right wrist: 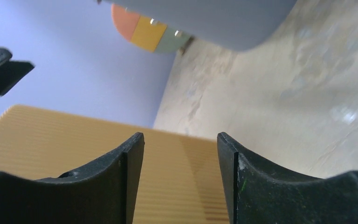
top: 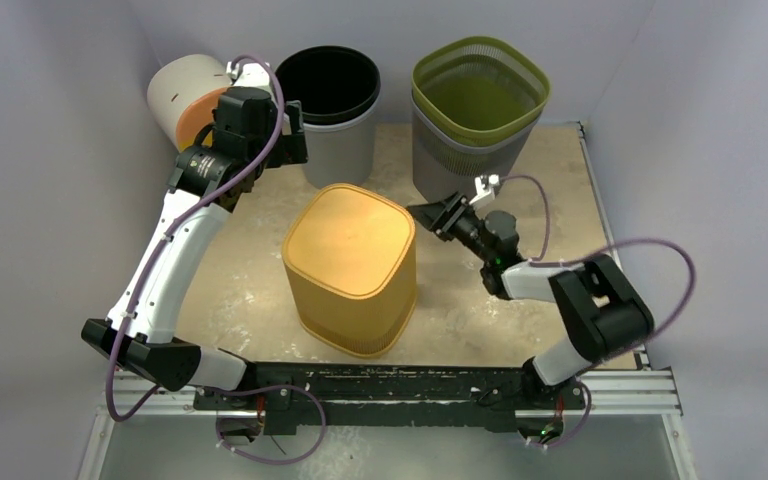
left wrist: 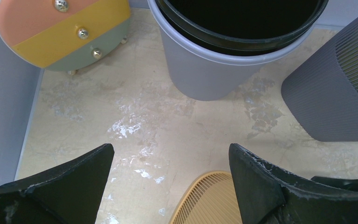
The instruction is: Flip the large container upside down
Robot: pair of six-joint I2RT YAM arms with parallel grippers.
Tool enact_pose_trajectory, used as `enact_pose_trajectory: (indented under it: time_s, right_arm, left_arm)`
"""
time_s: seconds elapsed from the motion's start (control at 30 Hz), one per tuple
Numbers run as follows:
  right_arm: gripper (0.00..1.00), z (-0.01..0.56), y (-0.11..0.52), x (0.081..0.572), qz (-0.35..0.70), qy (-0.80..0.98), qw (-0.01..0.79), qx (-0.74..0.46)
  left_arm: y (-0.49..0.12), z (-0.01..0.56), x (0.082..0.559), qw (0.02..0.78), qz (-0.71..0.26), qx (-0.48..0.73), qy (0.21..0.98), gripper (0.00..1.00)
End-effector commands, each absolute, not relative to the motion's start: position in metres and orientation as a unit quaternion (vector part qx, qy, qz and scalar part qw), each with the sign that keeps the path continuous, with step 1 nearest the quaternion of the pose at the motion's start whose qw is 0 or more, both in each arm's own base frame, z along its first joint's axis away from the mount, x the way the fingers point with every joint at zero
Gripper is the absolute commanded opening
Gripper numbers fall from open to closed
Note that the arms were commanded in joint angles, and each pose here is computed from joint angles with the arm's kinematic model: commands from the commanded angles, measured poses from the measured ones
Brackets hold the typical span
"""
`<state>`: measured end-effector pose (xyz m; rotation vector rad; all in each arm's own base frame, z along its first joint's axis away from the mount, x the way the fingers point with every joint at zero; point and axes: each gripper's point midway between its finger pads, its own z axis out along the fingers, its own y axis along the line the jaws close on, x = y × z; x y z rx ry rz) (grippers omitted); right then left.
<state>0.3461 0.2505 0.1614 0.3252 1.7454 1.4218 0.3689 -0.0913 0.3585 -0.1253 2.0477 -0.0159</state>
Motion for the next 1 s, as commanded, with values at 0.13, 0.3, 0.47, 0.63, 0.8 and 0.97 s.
enact_pose_trajectory:
  time_s: [0.13,0.3,0.47,0.63,0.8,0.97]
  right_arm:
    - [0.85,0.157,0.168,0.369,0.251,0.810,0.518,0.112]
    - [0.92,0.144,0.145,0.327,0.155,0.855,0.480,0.119]
    - [1.00,0.130,0.136,0.270,0.128,0.883,0.432,0.133]
    - [1.00,0.124,0.123,0.217,0.112,0.900,0.388,0.167]
    - [1.00,0.116,0.155,0.192,0.153,0.918,0.335,0.150]
    - [1.00,0.092,0.196,0.181,0.148,0.933,0.311,0.108]
  left_arm:
    - [-0.098,0.377,0.372,0.549,-0.035,-0.055,0.833,0.91]
    - [-0.105,0.384,0.374,0.552,-0.050,-0.050,0.831,0.91]
    - [-0.108,0.390,0.376,0.557,-0.061,-0.050,0.827,0.92]
    - [-0.107,0.386,0.378,0.554,-0.054,-0.048,0.829,0.94]
    - [-0.109,0.386,0.382,0.555,-0.049,-0.042,0.830,0.96]
    - [-0.116,0.388,0.386,0.553,-0.063,-0.028,0.831,0.96]
